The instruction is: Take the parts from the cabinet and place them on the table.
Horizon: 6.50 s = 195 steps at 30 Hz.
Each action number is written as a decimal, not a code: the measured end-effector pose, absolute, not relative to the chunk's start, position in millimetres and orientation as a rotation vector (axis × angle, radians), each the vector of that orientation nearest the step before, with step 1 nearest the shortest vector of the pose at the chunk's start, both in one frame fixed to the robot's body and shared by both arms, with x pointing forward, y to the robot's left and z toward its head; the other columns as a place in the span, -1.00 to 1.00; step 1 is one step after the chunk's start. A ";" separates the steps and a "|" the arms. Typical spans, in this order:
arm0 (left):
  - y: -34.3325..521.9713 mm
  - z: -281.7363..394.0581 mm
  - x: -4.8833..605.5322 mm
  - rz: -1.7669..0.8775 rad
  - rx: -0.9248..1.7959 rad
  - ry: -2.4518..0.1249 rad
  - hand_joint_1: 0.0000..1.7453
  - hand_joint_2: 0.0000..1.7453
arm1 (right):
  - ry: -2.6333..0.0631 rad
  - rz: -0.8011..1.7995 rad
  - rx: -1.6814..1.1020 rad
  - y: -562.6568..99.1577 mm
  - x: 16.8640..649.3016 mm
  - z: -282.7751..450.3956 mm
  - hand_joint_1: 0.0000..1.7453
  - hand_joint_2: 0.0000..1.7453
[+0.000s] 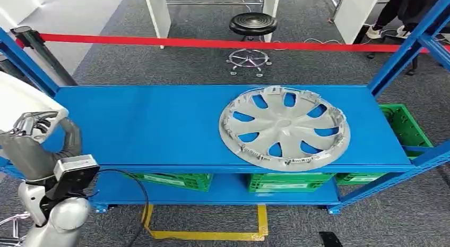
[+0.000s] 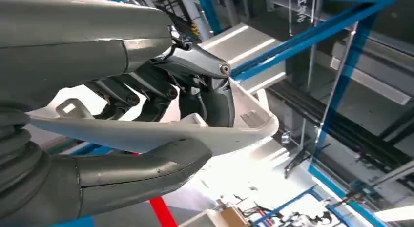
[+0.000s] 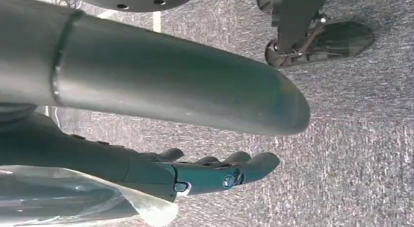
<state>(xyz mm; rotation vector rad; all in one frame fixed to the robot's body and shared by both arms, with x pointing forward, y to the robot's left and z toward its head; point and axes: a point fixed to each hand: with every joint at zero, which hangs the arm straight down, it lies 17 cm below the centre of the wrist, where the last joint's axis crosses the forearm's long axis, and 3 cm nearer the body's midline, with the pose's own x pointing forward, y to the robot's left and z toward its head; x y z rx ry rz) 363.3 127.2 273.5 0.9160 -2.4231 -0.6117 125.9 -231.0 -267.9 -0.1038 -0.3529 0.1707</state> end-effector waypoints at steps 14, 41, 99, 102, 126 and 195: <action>169.8 246.3 370.4 -0.618 1.013 -2.263 1.00 1.00 | -0.343 0.187 -0.103 -224.2 134.5 -266.1 -1.00 -1.00; 184.7 242.2 371.9 -0.654 1.078 -2.223 1.00 1.00 | -0.350 0.185 -0.106 -222.2 141.8 -264.3 -1.00 -1.00; 235.4 247.4 371.8 -0.564 1.201 -2.164 1.00 1.00 | -0.338 0.115 -0.154 -242.6 122.1 -269.3 -1.00 -1.00; 235.4 248.2 371.9 -0.559 1.201 -2.165 1.00 1.00 | -0.345 0.113 -0.155 -242.7 123.8 -268.8 -1.00 -1.00; 241.0 244.4 371.2 -0.543 1.199 -2.140 1.00 1.00 | -0.277 0.092 -0.148 -245.9 109.3 -273.0 -1.00 -1.00; 226.1 253.4 398.2 -0.537 1.128 -2.164 1.00 1.00 | -0.104 0.222 -0.048 -230.5 68.3 -279.1 -1.00 -1.00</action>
